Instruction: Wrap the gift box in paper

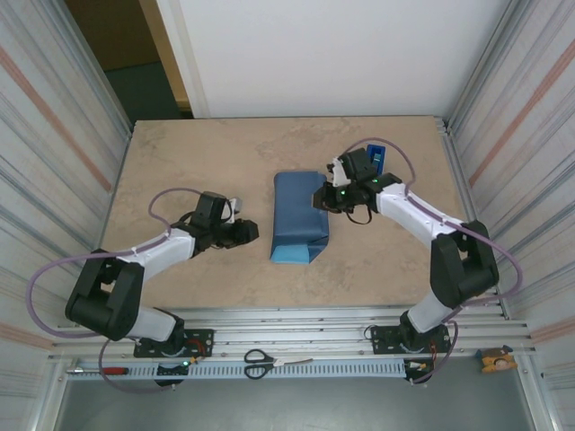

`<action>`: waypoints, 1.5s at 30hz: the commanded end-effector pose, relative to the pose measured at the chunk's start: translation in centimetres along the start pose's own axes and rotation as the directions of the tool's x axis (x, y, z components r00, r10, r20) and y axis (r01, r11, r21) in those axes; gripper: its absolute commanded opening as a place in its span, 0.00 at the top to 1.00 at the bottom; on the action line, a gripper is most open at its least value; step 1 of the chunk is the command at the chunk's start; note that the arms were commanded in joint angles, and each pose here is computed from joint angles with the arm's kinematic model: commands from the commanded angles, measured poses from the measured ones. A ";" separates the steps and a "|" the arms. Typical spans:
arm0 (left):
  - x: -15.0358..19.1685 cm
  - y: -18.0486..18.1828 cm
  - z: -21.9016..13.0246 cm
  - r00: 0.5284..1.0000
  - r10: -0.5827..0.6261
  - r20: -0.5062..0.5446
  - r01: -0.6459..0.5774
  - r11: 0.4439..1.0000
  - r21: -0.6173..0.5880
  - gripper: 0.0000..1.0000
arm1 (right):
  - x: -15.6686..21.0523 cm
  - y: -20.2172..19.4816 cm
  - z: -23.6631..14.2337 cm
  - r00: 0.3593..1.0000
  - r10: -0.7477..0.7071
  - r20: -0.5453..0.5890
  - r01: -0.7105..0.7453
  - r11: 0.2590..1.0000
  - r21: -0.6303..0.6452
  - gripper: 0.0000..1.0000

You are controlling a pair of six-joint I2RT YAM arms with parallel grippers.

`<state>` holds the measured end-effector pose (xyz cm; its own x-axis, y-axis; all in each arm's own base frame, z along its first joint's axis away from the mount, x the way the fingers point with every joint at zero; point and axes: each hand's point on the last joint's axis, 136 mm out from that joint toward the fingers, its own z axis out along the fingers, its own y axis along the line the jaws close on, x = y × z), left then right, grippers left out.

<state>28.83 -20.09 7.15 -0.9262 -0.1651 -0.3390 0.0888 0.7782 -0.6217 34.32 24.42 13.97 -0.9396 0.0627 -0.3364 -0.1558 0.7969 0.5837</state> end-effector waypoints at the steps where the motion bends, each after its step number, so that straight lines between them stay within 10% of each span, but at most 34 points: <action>1: 0.3 0.0 0.5 0.999 -0.025 -0.028 0.025 1.000 0.018 0.66 | 1.1 -0.4 2.2 0.995 -0.043 -0.091 0.049 0.996 0.069 0.93; 13: 2.1 1.0 1.8 0.993 -0.076 -0.090 0.078 0.997 0.025 0.70 | 3.9 -2.8 6.2 0.966 -0.080 -0.245 0.144 0.956 0.256 1.00; 30: 4.6 -0.4 5.0 0.970 -0.214 -0.114 0.222 0.973 0.059 1.00 | 5.6 -4.3 6.9 0.966 -0.009 -0.258 0.083 0.957 0.277 1.00; 45: 4.0 -3.0 5.4 0.959 -0.275 -0.062 0.281 0.948 0.150 1.00 | 6.1 -4.5 7.0 0.969 0.023 -0.247 0.045 0.962 0.268 1.00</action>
<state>26.28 -25.94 3.20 -0.9495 -0.2966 -0.1019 -0.1131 0.6270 -0.7707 34.19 27.89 8.53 -0.9577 -0.0797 -0.2763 -0.1986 0.8784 0.4347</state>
